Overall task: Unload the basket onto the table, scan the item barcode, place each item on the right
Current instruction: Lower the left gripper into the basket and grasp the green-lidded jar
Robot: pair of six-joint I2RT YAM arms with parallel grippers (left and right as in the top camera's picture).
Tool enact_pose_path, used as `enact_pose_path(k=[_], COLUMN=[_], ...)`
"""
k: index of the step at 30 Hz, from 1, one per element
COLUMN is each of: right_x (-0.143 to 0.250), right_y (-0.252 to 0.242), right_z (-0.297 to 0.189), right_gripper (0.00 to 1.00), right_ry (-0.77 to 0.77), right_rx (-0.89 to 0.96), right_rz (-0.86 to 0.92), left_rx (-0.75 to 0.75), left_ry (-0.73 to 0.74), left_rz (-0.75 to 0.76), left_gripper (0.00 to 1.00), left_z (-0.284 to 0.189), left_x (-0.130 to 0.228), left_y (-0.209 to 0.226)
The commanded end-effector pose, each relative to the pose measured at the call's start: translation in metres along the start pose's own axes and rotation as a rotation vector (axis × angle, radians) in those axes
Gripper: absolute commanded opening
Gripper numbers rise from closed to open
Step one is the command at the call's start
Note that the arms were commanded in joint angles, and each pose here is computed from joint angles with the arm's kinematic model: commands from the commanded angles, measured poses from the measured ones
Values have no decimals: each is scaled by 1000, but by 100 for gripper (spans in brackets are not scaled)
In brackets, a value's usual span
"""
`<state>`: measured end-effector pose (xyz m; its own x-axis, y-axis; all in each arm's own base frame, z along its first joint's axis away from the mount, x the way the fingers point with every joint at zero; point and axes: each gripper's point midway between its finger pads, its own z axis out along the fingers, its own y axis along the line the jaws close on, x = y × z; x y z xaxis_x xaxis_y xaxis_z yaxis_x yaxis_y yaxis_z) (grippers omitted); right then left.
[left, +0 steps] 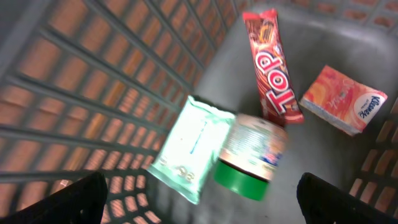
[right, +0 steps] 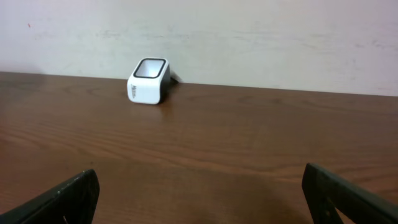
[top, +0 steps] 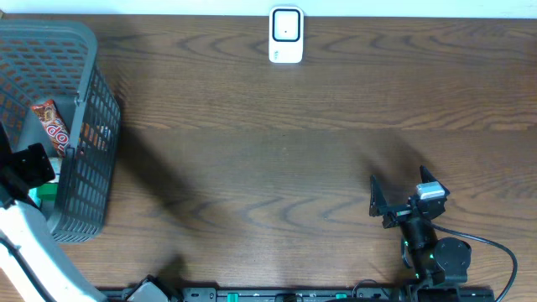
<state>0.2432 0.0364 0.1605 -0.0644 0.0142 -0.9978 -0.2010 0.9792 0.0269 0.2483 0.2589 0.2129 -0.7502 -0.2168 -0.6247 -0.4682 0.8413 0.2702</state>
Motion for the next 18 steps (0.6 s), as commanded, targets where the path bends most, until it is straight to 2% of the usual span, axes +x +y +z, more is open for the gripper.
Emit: enact_pose_path(k=[1,9,14,18], right_x=[1,1,1,1], right_y=[0,0,0,0], right_z=[0,0,0,0], right_gripper=[99,99,99,99], right_ry=[0,0,0,1], right_rx=[1,1,1,1], right_rz=[13,13,13,13], left_rx=[68,212,258,240], left_ry=[86,306,408,450], left_rz=[-60,-24,54,78], left_gripper=[98,98,98,98], left_z=[23,84,114,131], left_x=[20,67,96,109], left_y=[-15,-44,-54,-52])
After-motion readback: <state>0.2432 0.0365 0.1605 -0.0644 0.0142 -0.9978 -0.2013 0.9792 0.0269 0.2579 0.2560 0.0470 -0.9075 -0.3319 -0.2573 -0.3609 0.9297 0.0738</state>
